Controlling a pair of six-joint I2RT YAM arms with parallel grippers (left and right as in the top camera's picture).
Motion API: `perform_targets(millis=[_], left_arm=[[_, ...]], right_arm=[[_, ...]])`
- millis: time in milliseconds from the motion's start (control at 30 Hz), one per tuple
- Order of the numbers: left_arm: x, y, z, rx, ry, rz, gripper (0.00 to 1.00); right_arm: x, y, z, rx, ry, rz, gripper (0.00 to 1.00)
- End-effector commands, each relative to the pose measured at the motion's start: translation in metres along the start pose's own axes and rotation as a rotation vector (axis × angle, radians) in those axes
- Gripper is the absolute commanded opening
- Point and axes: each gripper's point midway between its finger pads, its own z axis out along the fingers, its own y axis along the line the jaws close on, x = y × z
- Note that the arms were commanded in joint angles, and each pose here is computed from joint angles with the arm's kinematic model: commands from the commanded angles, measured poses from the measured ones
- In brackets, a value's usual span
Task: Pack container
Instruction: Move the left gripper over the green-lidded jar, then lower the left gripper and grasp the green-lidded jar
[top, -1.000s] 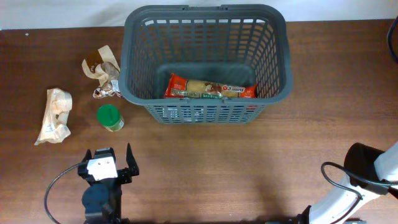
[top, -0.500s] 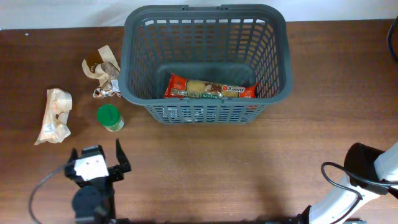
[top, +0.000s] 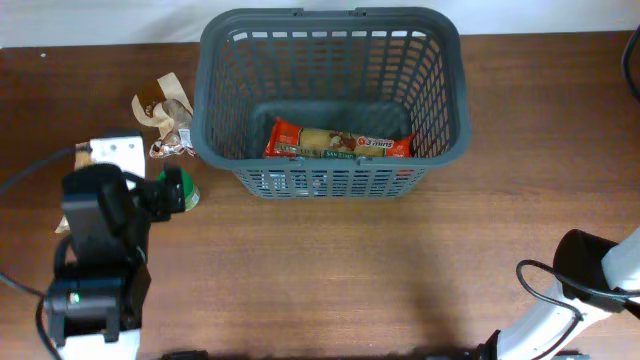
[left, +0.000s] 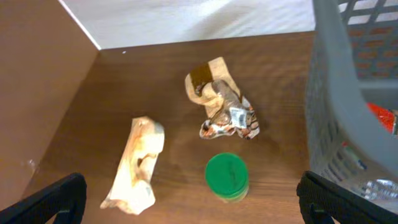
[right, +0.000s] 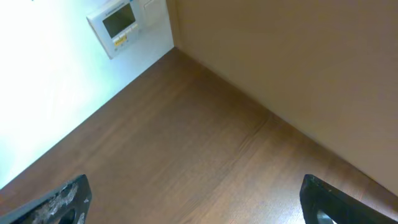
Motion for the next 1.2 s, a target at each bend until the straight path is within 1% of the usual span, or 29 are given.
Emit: perform_targets(millis=[0, 100, 200, 300, 367, 467, 600, 800, 967, 1167], left_arm=[[-0.010, -0.018, 0.001, 0.107, -0.007, 0.022, 0.99], [-0.005, -0.022, 0.005, 0.126, 0.020, 0.013, 0.99], [0.004, -0.022, 0.014, 0.119, 0.071, -0.075, 0.99], [0.024, -0.012, 0.029, 0.078, 0.176, -0.220, 0.99], [0.039, -0.008, 0.042, 0.065, 0.247, -0.288, 0.99], [0.061, -0.011, 0.062, 0.086, 0.359, -0.358, 0.99], [0.087, -0.017, 0.092, 0.102, 0.482, -0.370, 0.99], [0.106, -0.029, 0.131, 0.128, 0.579, -0.371, 0.99], [0.103, -0.030, 0.151, 0.129, 0.610, -0.369, 0.99], [0.093, -0.029, 0.164, 0.129, 0.644, -0.367, 0.99]], right_arm=[[0.000, -0.004, 0.001, 0.020, 0.002, 0.005, 0.99], [0.000, -0.004, 0.001, 0.020, 0.002, 0.005, 0.99], [0.000, -0.004, 0.001, 0.020, 0.002, 0.005, 0.99], [0.000, -0.004, 0.001, 0.020, 0.002, 0.005, 0.99], [0.000, -0.004, 0.001, 0.020, 0.002, 0.005, 0.99], [0.000, -0.004, 0.001, 0.020, 0.002, 0.005, 0.99], [0.000, -0.004, 0.001, 0.020, 0.002, 0.005, 0.99], [0.000, -0.004, 0.001, 0.020, 0.002, 0.005, 0.99], [0.000, -0.004, 0.001, 0.020, 0.002, 0.005, 0.99], [0.000, -0.004, 0.001, 0.020, 0.002, 0.005, 0.99]])
